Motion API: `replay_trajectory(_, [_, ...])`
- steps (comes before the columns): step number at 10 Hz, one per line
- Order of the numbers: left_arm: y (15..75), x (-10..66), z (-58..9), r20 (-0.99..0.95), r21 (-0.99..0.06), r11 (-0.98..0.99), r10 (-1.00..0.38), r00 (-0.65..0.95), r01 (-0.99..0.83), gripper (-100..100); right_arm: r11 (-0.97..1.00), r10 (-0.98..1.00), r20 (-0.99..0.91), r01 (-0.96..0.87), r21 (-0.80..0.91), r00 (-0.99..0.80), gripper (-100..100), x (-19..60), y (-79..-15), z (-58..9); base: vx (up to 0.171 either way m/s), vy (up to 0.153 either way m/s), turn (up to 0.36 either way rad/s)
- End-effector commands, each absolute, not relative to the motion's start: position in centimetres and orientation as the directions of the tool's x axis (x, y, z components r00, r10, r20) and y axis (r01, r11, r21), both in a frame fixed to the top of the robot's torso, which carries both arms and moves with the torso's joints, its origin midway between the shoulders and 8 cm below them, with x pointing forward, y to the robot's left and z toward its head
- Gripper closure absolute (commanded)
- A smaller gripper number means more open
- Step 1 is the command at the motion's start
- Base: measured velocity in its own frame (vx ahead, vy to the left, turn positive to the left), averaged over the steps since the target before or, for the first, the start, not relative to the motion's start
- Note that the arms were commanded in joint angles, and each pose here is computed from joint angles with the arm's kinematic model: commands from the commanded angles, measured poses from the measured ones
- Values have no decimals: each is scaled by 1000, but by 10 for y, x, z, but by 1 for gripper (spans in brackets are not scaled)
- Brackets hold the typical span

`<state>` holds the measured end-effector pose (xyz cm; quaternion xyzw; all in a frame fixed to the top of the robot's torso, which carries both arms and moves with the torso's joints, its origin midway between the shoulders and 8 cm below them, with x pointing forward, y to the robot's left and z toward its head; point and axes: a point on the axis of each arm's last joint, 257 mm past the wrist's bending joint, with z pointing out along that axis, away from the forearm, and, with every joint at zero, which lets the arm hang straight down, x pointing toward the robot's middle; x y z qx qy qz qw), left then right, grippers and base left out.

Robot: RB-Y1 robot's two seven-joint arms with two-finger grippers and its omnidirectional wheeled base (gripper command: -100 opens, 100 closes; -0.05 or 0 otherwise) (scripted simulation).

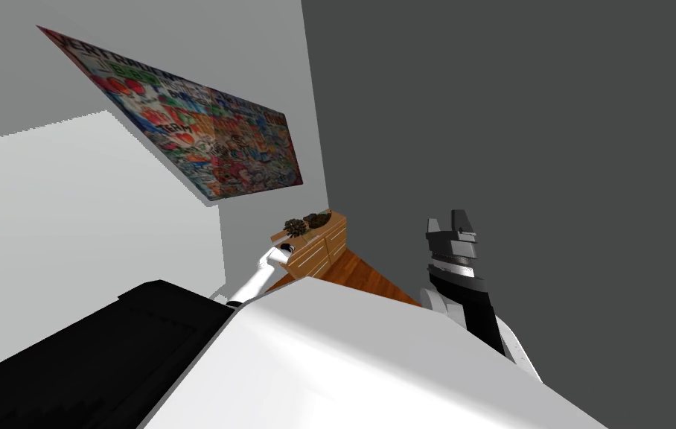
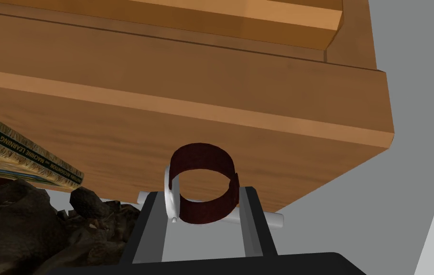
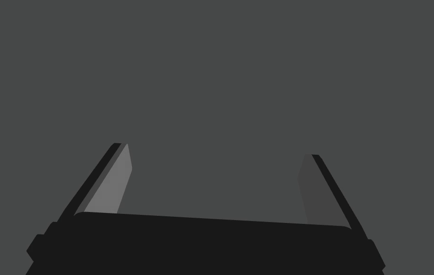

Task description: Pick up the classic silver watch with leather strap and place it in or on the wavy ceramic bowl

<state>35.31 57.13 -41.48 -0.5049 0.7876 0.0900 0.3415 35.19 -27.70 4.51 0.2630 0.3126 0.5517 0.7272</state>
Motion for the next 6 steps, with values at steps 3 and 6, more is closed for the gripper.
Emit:
replay_trajectory(3, [568, 356, -413, -626, -180, 497, -724, -291, -849, 100, 253, 967, -164, -638, 727, 196, 0, 352, -277, 45, -36, -117, 8])
replay_trajectory(6, [565, 365, -405, -623, -156, 527, -708, -331, -835, 100, 253, 967, -164, -638, 727, 196, 0, 352, -277, 45, -30, -207, -29])
